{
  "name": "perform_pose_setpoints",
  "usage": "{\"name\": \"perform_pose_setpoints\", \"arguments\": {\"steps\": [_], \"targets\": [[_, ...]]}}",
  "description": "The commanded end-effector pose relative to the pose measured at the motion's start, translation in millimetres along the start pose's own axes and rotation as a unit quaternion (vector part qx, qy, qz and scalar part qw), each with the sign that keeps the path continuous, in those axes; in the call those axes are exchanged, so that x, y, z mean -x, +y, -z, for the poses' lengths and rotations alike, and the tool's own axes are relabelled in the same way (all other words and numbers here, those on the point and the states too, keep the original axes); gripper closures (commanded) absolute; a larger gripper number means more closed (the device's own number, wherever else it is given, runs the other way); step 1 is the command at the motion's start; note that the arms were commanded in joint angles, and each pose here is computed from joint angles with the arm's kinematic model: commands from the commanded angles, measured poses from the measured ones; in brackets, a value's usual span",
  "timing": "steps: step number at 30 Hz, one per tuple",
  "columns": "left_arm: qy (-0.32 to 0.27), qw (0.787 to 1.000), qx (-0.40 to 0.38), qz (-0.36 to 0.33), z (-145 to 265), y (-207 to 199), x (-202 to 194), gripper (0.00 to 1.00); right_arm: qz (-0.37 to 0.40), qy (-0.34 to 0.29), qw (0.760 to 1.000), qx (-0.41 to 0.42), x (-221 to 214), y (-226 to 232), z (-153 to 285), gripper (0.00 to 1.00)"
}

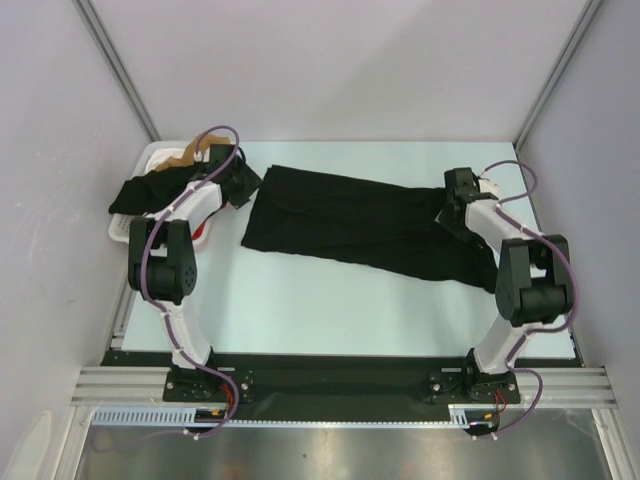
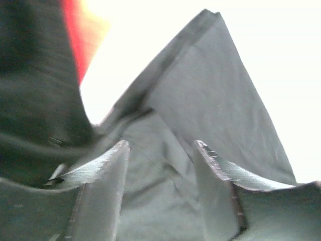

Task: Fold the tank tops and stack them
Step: Fold the tank top

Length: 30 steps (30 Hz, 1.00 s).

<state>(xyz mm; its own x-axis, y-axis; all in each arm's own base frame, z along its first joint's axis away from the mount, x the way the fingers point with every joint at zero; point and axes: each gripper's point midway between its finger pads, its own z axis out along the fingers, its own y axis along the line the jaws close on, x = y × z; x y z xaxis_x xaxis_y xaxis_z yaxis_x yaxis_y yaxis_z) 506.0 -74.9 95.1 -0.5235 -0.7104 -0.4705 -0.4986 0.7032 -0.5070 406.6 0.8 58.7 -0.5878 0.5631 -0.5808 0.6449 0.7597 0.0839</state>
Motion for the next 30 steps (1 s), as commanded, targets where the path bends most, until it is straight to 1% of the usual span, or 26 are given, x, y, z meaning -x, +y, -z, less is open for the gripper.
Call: {"name": "perform_pose_setpoints", "arguments": {"steps": [1,2,3,4,5,6,8,9,10,11,12,13,14,15,16,17,18,19,21,23,24,25,26,27,30], "targets": [[-0.027,0.993,-0.088,-0.08,51.3,-51.0,16.9,0.35,-0.017,-0.055,0.998,0.034,31.3,-0.4,29.5,0.43],[-0.029,0.991,-0.094,-0.088,56.6,-55.8,15.6,0.27,-0.014,-0.051,0.998,0.034,25.1,-5.8,30.5,0.39],[-0.032,0.989,-0.1,-0.102,62.0,-58.3,15.8,0.23,-0.019,-0.063,0.997,0.047,30.6,-6.8,42.5,0.3],[-0.041,0.986,-0.113,-0.112,74.5,-67.3,16.4,0.18,-0.02,-0.066,0.996,0.054,29.8,-7.7,47.0,0.25],[-0.045,0.985,-0.115,-0.121,80.1,-69.9,16.2,0.15,-0.017,-0.057,0.997,0.053,19.6,-14.3,47.3,0.22],[-0.049,0.983,-0.116,-0.136,87.3,-72.8,15.2,0.13,-0.027,-0.064,0.996,0.063,22.5,-17.2,58.0,0.2],[-0.058,0.979,-0.118,-0.157,103.7,-81.8,9.5,0.12,-0.033,-0.049,0.996,0.065,10.1,-26.6,61.8,0.2],[-0.051,0.978,-0.111,-0.17,106.7,-78.7,2.1,0.12,-0.046,-0.036,0.997,0.055,-1.0,-37.3,59.1,0.2],[-0.049,0.976,-0.113,-0.18,111.8,-80.8,-4.3,0.12,-0.056,-0.039,0.996,0.058,-1.1,-42.5,65.1,0.2],[-0.054,0.973,-0.117,-0.194,124.1,-87.4,-13.8,0.12,-0.063,-0.028,0.996,0.05,-8.3,-50.4,65.5,0.2],[-0.045,0.972,-0.106,-0.207,124.7,-80.1,-25.7,0.11,-0.075,-0.023,0.996,0.046,-12.8,-57.0,65.5,0.19],[-0.044,0.97,-0.103,-0.216,128.7,-79.0,-33.8,0.11,-0.098,-0.02,0.994,0.042,-17.8,-67.6,67.0,0.14],[-0.045,0.967,-0.099,-0.23,133.1,-78.7,-47.1,0.08,-0.107,-0.005,0.993,0.045,-27.4,-70.5,67.4,0.09],[-0.041,0.966,-0.095,-0.237,137.2,-68.6,-57.7,0.06,-0.128,-0.001,0.991,0.044,-27.6,-78.9,66.4,0.04],[-0.036,0.965,-0.092,-0.243,138.1,-62.9,-66.3,0.04,-0.151,0.013,0.988,0.034,-38.0,-92.2,60.8,0.04],[-0.031,0.964,-0.091,-0.247,137.8,-57.2,-74.7,0.0,-0.164,0.02,0.985,0.055,-39.7,-89.8,66.1,0.04],[-0.024,0.965,-0.076,-0.248,133.2,-38.9,-84.0,0.0,-0.174,0.023,0.983,0.058,-42.2,-92.4,66.4,0.03],[-0.022,0.966,-0.064,-0.251,129.7,-28.2,-86.9,0.0,-0.185,0.034,0.981,0.055,-51.9,-98.1,63.9,0.04],[-0.019,0.966,-0.027,-0.257,118.4,-1.7,-91.6,0.0,-0.212,0.037,0.975,0.061,-53.9,-102.5,67.1,0.06],[-0.012,0.969,-0.003,-0.248,109.1,18.6,-88.0,0.01,-0.229,0.043,0.971,0.056,-62.1,-107.7,66.3,0.07],[-0.004,0.97,0.005,-0.243,103.0,30.7,-90.6,0.02,-0.235,0.038,0.969,0.061,-61.5,-108.1,68.7,0.09],[0.005,0.973,0.013,-0.229,97.1,42.2,-86.8,0.04,-0.241,0.038,0.968,0.063,-62.9,-108.4,68.5,0.1],[0.006,0.975,0.021,-0.222,94.0,49.7,-84.0,0.04,-0.246,0.043,0.967,0.056,-70.6,-112.7,65.6,0.12],[0.007,0.975,0.031,-0.218,90.4,59.8,-83.6,0.05,-0.257,0.044,0.964,0.054,-72.2,-113.8,65.4,0.17],[0.003,0.979,0.046,-0.2,82.5,76.6,-75.0,0.06,-0.278,0.051,0.958,0.045,-82.7,-117.9,58.7,0.2]]}}
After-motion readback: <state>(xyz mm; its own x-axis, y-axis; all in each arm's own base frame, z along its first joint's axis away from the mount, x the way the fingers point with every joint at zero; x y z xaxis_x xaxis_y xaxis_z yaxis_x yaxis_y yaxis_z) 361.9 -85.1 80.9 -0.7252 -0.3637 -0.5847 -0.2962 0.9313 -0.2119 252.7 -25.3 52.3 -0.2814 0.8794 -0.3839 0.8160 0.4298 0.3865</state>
